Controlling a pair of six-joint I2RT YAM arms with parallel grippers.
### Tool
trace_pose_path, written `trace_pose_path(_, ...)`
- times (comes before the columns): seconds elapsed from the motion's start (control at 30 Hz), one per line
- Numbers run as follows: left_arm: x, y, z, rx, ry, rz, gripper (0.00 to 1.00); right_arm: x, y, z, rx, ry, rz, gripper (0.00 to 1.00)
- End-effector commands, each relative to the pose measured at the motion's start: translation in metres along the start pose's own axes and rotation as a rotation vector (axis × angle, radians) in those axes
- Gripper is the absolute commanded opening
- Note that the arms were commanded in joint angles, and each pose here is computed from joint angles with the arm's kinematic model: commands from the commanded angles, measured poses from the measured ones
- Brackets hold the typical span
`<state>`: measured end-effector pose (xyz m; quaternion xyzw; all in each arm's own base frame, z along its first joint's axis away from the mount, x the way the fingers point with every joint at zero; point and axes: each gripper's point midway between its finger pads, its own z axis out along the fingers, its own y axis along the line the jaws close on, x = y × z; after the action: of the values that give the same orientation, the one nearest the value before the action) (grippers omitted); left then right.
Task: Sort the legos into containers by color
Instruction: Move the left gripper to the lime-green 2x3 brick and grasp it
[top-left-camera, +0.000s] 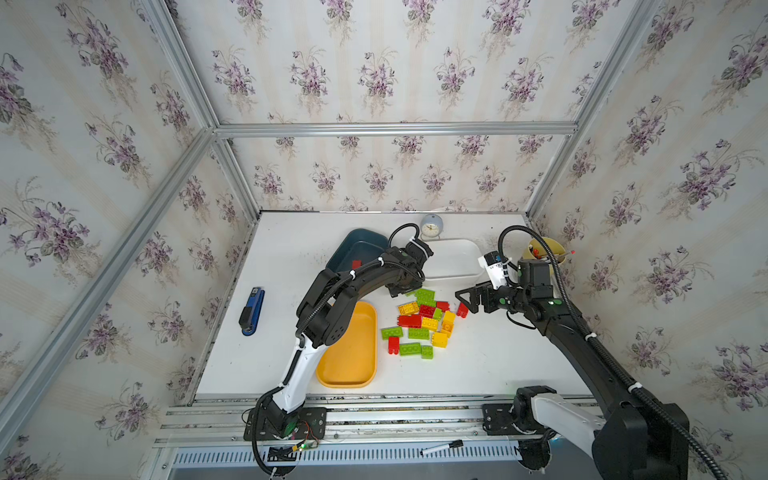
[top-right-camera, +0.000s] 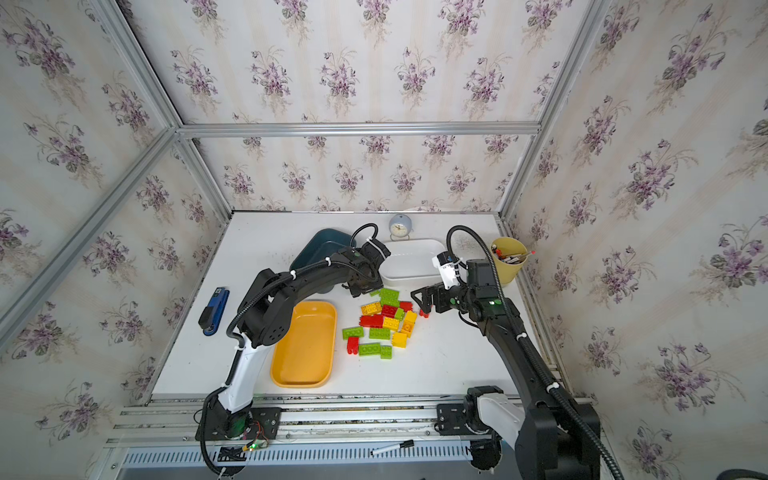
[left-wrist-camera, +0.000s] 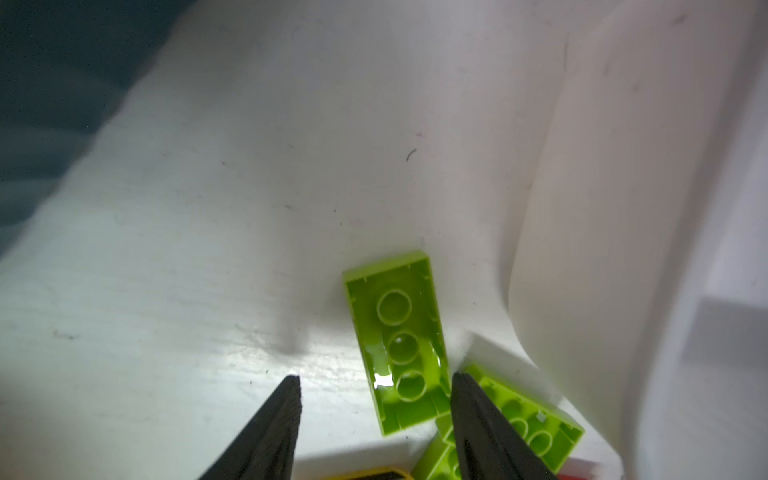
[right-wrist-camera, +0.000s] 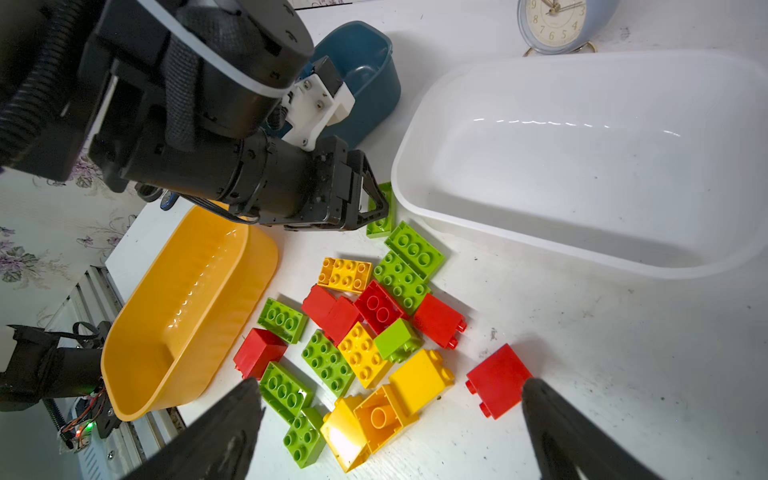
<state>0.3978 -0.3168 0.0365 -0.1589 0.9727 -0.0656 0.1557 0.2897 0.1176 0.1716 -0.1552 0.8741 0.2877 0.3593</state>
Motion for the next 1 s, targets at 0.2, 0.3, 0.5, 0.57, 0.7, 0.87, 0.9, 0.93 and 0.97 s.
trace_pose_path(0.2,-0.015,-0.006,0.01,-0.002,-0.02,0.007,0.57,-0.01,0.002,0.001,-0.013,-0.023,-0.027,1.0)
trace_pose_path(0.3,-0.016,-0.005,0.013,-0.011,-0.018,0.013,0.57,-0.011,0.002,0.0,-0.014,-0.023,-0.029,1.0)
trace_pose_path(0.5,-0.008,0.01,0.022,-0.066,0.009,0.015,0.51,-0.012,0.003,0.001,-0.019,-0.022,-0.029,1.0)
trace_pose_path(0.57,-0.007,0.011,0.023,-0.069,0.013,0.022,0.49,-0.013,0.003,0.001,-0.02,-0.023,-0.03,1.0)
trace_pose_path(0.7,-0.006,0.011,0.025,-0.075,0.02,0.042,0.45,-0.013,0.003,0.0,-0.019,-0.024,-0.028,1.0)
trace_pose_path(0.87,-0.007,0.017,0.019,-0.122,0.019,0.088,0.45,-0.012,0.004,-0.001,-0.016,-0.024,-0.031,1.0)
trace_pose_path(0.9,-0.008,0.019,0.018,-0.132,0.018,0.098,0.45,-0.011,0.003,-0.001,-0.014,-0.024,-0.031,1.0)
trace_pose_path(0.93,-0.007,0.02,0.017,-0.135,0.021,0.105,0.45,-0.011,0.003,-0.001,-0.014,-0.024,-0.029,1.0)
trace_pose_path(0.97,-0.005,0.021,0.017,-0.137,0.024,0.115,0.45,-0.011,0.003,0.0,-0.015,-0.025,-0.028,1.0)
